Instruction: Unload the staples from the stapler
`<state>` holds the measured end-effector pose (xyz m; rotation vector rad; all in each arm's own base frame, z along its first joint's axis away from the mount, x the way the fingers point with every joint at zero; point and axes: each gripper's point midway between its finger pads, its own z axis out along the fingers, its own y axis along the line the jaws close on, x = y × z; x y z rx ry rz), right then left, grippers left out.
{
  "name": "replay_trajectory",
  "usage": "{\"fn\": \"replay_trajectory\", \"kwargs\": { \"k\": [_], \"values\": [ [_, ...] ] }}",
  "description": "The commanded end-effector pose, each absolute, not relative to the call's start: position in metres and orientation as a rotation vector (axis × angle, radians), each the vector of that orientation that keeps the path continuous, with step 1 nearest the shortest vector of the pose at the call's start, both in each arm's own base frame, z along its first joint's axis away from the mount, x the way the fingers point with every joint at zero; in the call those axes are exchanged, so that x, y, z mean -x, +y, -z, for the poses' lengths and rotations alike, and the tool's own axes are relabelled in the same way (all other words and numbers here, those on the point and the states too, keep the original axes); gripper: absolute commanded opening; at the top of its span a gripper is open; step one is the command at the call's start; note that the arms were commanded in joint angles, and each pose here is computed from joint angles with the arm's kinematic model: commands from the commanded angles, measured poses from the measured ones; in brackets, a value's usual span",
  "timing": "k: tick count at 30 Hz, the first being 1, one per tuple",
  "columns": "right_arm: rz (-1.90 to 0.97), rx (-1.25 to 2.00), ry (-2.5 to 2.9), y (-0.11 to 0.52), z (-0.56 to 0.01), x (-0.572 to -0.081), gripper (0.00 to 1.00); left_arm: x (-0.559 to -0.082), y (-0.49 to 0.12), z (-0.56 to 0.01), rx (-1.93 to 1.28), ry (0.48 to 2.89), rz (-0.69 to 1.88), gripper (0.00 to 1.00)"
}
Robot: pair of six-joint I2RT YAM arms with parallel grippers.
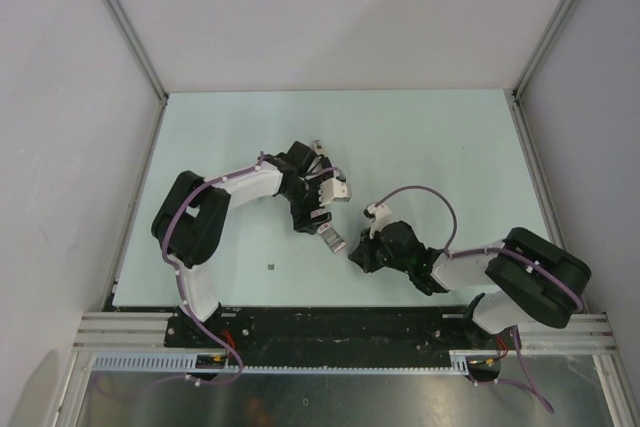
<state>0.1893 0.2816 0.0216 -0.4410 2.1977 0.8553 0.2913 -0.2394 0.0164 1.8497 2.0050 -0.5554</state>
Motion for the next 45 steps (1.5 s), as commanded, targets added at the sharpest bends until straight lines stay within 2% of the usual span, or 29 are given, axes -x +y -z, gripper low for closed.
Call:
{"fn": "replay_trajectory", "kwargs": {
  "k": [1, 20, 45],
  "values": [
    [-0.941, 0.456, 2.144, 0.304, -0.034, -0.198, 0.0, -0.249, -0.219, 0.002, -1.856, 2.215, 0.681, 0.88],
    [-0.884, 0.386, 2.141, 0.308, -0.029, -0.23, 0.0, -0.21, -0.208, 0.006, -1.92, 2.213, 0.797, 0.87],
    [-0.858, 0.4, 2.096, 0.317, -0.038, -0.259, 0.0, -0.201, -0.223, 0.002, -1.985, 2.148, 0.871, 0.87]
  ]
}}
